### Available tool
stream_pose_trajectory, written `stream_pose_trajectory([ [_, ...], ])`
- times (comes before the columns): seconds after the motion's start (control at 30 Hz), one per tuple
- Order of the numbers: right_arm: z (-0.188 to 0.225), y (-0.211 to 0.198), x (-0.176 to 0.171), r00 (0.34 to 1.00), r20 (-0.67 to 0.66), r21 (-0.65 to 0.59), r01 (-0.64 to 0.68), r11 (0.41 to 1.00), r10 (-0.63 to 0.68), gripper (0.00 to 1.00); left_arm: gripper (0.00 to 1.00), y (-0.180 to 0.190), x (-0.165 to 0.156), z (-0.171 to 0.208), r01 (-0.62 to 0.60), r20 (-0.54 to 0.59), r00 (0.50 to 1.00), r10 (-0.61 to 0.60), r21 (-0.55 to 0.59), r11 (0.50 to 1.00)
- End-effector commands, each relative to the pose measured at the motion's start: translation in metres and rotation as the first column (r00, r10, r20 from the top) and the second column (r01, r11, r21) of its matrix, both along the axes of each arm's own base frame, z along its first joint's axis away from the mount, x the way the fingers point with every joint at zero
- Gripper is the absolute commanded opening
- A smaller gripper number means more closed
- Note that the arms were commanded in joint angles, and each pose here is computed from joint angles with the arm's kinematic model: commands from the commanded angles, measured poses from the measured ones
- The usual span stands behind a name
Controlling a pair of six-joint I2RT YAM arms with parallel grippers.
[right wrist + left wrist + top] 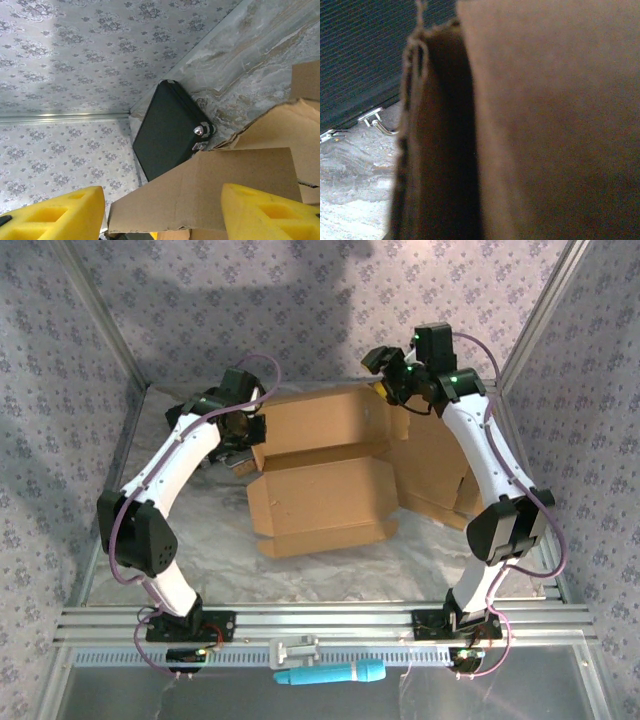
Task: Fold the paper box
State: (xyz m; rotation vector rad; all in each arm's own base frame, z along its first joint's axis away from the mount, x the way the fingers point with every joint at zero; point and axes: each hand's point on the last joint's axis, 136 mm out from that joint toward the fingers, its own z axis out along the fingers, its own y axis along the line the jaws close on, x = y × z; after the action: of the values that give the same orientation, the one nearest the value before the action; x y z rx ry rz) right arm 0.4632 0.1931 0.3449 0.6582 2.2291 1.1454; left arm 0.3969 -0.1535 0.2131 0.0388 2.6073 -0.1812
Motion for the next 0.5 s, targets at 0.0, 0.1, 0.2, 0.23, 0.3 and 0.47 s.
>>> stream_pose_trajectory([
  [0.0,-0.001,0.005,-0.005,0.999,-0.015,0.005,-0.036,0.999,0.036,0.64,0.00,-0.005,0.002,0.017,0.020,0.029,0.999,-0.019,-0.035,0.999],
  [0.1,-0.001,0.011,-0.007,0.999,-0.023,0.029,-0.048,0.998,0.049,0.63,0.00,-0.006,0.002,0.018,0.019,0.029,0.999,-0.018,-0.043,0.999],
  [0.2,0.002,0.018,-0.007,0.998,-0.021,0.080,-0.054,0.995,0.055,0.62,0.00,-0.008,0.001,0.019,0.022,0.029,0.999,-0.020,-0.052,0.998],
  [0.23,0.002,0.021,-0.006,0.998,-0.022,0.099,-0.057,0.993,0.060,0.62,0.00,-0.007,0.001,0.019,0.020,0.028,0.999,-0.019,-0.053,0.998],
  [0.3,0.005,0.023,-0.007,0.998,-0.029,0.123,-0.056,0.991,0.060,0.61,0.00,-0.007,0.000,0.020,0.020,0.028,0.999,-0.018,-0.054,0.998],
  [0.47,0.011,0.024,-0.011,0.998,-0.022,0.134,-0.062,0.989,0.066,0.61,0.00,-0.007,-0.003,0.020,0.017,0.027,1.000,-0.015,-0.061,0.998],
])
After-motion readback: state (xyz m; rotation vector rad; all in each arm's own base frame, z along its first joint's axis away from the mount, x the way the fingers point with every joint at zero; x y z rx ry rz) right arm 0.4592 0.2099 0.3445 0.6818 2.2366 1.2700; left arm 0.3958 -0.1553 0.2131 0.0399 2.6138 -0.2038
